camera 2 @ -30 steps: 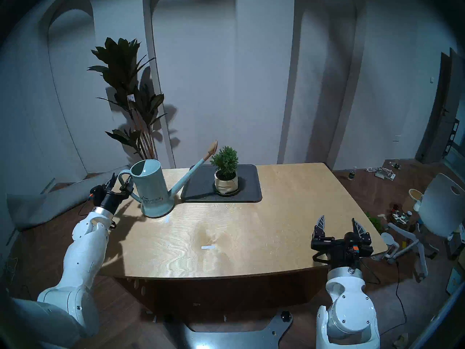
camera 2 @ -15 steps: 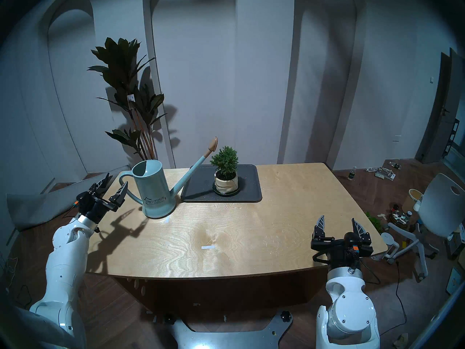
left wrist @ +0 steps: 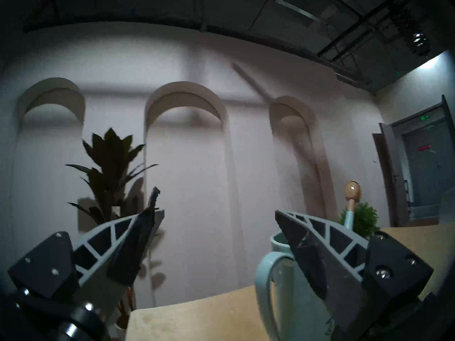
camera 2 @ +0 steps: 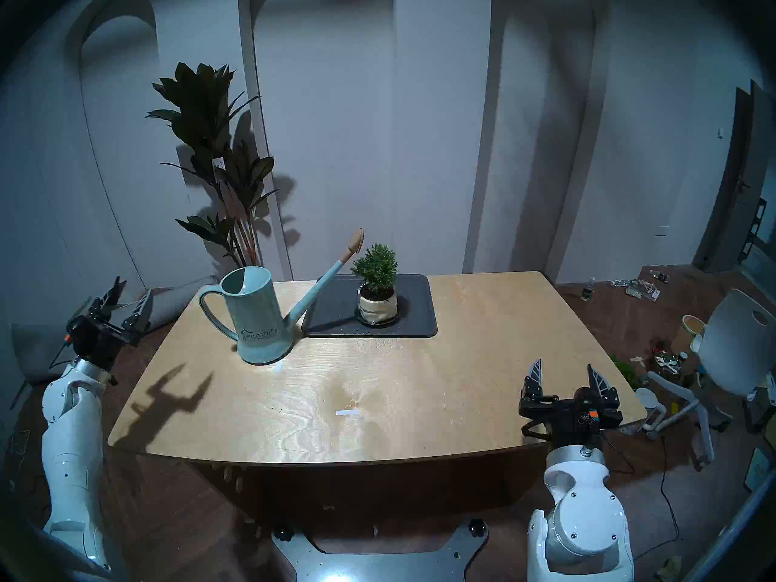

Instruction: Pick up the watering can and pour water into the potted plant, then put the can down

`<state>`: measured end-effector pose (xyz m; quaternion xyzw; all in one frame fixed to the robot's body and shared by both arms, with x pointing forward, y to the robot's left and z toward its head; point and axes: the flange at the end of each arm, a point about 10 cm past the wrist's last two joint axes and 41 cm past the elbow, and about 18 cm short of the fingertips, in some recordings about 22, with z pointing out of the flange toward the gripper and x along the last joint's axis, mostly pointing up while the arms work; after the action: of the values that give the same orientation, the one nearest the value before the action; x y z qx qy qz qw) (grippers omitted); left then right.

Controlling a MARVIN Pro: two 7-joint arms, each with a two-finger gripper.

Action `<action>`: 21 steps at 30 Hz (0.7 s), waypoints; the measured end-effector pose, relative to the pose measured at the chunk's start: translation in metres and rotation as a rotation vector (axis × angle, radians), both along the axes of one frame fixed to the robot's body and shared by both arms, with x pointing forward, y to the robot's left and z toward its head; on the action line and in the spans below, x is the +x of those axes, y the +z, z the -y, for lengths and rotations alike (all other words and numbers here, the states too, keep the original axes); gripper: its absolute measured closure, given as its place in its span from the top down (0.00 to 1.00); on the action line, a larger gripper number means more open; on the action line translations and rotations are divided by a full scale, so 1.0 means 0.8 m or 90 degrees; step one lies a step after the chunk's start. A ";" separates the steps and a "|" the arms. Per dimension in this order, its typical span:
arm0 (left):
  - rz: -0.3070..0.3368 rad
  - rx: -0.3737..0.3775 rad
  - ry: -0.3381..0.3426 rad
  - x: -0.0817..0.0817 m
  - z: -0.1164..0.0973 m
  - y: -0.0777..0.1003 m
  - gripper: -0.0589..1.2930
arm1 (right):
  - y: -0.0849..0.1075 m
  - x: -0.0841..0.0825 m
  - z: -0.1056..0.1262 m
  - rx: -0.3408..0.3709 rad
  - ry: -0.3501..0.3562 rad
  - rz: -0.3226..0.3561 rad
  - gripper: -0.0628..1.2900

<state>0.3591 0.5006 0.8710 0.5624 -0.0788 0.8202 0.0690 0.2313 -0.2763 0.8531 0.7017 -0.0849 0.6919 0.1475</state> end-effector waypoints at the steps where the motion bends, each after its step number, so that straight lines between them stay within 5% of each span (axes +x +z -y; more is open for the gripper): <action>1: -0.011 -0.002 0.001 -0.002 0.001 -0.004 0.92 | 0.000 0.000 0.000 0.000 0.000 0.000 0.95; 8: -0.134 -0.014 -0.022 -0.026 0.028 -0.055 0.92 | -0.001 0.001 0.000 0.001 0.000 -0.001 0.95; 21: -0.251 -0.009 -0.070 -0.073 0.088 -0.094 0.92 | -0.002 0.001 0.000 0.001 0.000 -0.001 0.95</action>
<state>0.3003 0.4304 0.7957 0.7062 -0.0892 0.6899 0.1318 0.2324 -0.2764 0.8513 0.7025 -0.0854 0.6911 0.1470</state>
